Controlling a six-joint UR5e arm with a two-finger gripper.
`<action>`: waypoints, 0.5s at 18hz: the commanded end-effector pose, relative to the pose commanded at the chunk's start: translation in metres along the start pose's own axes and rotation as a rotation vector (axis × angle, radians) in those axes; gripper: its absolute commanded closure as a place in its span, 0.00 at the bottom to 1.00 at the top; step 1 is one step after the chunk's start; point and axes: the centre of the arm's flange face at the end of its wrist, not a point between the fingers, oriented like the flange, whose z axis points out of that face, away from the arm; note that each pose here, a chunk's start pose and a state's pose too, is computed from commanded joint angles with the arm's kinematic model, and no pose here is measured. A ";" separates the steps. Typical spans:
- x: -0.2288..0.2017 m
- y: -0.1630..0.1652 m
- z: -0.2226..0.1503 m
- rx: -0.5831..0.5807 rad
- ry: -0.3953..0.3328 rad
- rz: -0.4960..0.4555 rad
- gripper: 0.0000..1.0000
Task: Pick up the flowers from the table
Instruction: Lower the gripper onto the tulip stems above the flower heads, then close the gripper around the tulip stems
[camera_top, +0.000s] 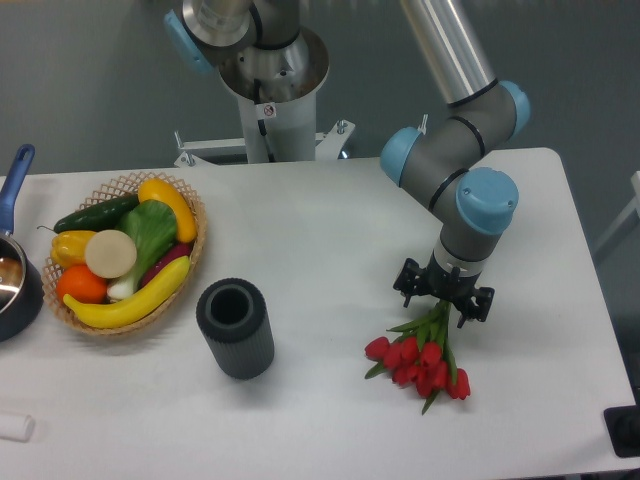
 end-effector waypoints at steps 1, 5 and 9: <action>0.000 0.000 0.000 0.000 0.000 0.000 0.16; -0.001 -0.001 -0.006 0.008 -0.011 -0.001 0.47; -0.001 -0.002 -0.008 0.010 -0.016 -0.001 0.61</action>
